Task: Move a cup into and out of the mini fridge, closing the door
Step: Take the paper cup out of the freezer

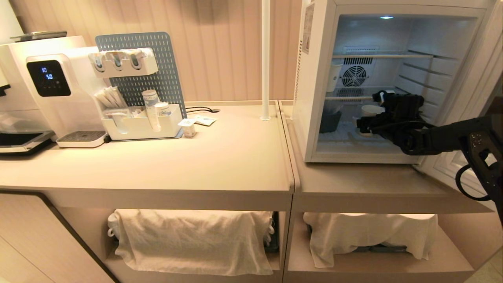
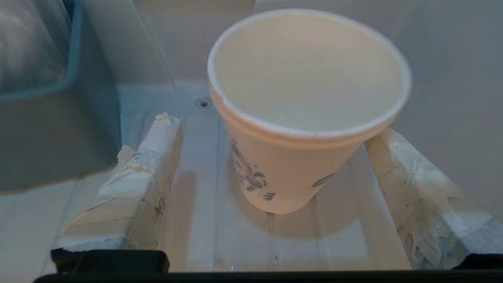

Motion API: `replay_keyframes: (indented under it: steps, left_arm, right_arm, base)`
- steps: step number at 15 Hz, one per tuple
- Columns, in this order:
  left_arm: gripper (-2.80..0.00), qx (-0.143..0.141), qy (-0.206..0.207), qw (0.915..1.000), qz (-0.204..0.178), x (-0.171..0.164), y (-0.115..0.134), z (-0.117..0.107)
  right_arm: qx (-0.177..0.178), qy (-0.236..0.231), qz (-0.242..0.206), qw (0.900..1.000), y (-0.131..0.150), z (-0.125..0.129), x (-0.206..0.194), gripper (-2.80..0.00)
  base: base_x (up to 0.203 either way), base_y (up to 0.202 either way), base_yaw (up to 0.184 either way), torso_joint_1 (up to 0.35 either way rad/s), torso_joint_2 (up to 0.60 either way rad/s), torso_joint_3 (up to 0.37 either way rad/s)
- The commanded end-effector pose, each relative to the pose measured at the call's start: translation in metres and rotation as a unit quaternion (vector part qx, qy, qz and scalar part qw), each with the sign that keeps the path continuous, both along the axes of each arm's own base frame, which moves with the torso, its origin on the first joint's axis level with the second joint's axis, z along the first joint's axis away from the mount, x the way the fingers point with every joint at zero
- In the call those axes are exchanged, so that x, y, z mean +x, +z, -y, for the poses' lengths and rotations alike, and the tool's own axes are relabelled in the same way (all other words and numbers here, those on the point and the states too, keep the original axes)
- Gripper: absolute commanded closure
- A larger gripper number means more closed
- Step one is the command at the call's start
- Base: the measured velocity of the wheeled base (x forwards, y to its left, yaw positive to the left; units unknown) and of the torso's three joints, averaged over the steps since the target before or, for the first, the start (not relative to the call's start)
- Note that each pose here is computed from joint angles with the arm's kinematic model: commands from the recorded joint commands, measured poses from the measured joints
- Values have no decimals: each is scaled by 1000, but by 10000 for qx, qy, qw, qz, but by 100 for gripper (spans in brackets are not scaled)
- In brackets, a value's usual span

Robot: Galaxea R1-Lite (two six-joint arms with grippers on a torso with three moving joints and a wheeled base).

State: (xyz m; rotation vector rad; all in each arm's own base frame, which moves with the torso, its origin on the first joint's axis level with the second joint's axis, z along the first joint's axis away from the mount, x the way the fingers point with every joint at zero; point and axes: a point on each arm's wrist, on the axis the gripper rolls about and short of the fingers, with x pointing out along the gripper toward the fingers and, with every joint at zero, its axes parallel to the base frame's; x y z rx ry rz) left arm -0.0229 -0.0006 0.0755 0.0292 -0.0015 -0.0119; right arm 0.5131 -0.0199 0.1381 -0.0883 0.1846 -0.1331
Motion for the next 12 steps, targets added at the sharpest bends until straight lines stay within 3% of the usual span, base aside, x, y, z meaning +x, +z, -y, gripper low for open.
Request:
replay_keyframes:
  steps: [1,6,11,12]
  left_arm:
    - [0,8,-2,10000,1,0,0,0]
    - [0,6,-2,10000,1,0,0,0]
    - [0,8,-9,10000,3,0,0,0]
    - [0,0,-2,10000,1,0,0,0]
  right_arm:
    - [2,-1,-40,10000,-8,0,3,-280]
    - [17,-24,-13,10000,-25,3,17,-280]
    - [3,-193,106,9998,-16,24,15,-280]
    - [5,-205,130,9997,-15,26,15,0]
  base:
    - [0,0,0,0,0,0]
    - [0,0,0,0,0,0]
    - [0,0,0,0,0,0]
    - [0,0,0,0,0,0]
